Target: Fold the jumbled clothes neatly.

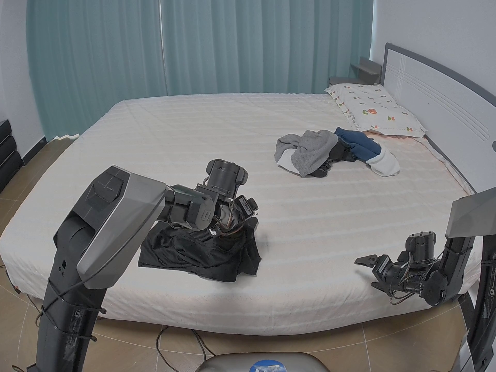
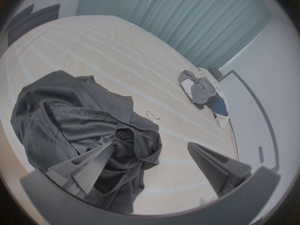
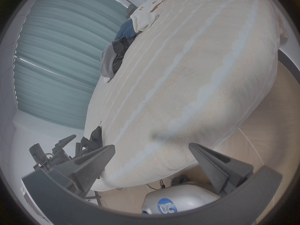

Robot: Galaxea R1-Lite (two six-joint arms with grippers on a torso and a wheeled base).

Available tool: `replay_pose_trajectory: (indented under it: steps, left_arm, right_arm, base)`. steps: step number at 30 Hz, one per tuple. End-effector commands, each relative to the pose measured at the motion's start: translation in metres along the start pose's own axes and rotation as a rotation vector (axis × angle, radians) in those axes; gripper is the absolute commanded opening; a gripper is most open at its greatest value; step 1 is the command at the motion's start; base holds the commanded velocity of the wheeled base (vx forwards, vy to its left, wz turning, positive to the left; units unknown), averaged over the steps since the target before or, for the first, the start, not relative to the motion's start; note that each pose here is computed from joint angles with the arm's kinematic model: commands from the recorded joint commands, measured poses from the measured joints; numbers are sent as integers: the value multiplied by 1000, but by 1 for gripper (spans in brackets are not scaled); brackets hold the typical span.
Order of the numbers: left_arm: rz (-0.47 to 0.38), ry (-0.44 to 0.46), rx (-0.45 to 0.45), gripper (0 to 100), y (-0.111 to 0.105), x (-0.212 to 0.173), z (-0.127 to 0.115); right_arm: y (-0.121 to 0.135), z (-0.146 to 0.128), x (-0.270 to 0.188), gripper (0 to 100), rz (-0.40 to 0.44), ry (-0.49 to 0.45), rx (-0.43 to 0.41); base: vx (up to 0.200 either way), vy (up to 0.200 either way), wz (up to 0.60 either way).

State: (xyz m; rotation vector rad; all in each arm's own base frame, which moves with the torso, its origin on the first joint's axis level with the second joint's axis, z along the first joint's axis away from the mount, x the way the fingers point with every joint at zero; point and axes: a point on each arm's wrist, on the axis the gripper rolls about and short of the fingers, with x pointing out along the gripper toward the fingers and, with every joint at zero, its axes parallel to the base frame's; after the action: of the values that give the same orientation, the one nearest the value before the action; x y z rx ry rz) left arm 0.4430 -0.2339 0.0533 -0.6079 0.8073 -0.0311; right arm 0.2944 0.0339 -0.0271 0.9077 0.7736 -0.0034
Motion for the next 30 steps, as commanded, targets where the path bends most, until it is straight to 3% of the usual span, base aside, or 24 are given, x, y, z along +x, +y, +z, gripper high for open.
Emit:
replay_pose_trajectory:
  steps: [1,6,8,12,17,20,30]
  left_arm:
    - [-35,-16,-43,100,-9,-19,10]
    - [-81,-59,-113,100,-16,-56,33]
    - [-66,-89,-151,100,0,-67,51]
    - [-32,-94,-189,100,20,-72,67]
    - [16,-44,-344,100,70,-73,85]
    - [36,-7,-396,100,101,-76,94]
    - [89,-7,-525,100,186,-78,100]
  right_arm:
    - [1,-1,1,100,0,3,-3]
    - [1,0,1,100,2,-2,-2]
    - [0,-1,5,100,-7,-4,-4]
    - [8,-5,10,100,6,-32,-27]
    - [34,-9,12,100,65,-71,-79]
    - [59,-5,13,100,130,-96,-106]
    - [176,-19,15,100,229,32,-222]
  base:
    - [0,0,0]
    - [0,0,0]
    - [0,0,0]
    - [0,0,0]
    - [0,0,0]
    - [0,0,0]
    - [0,180,0]
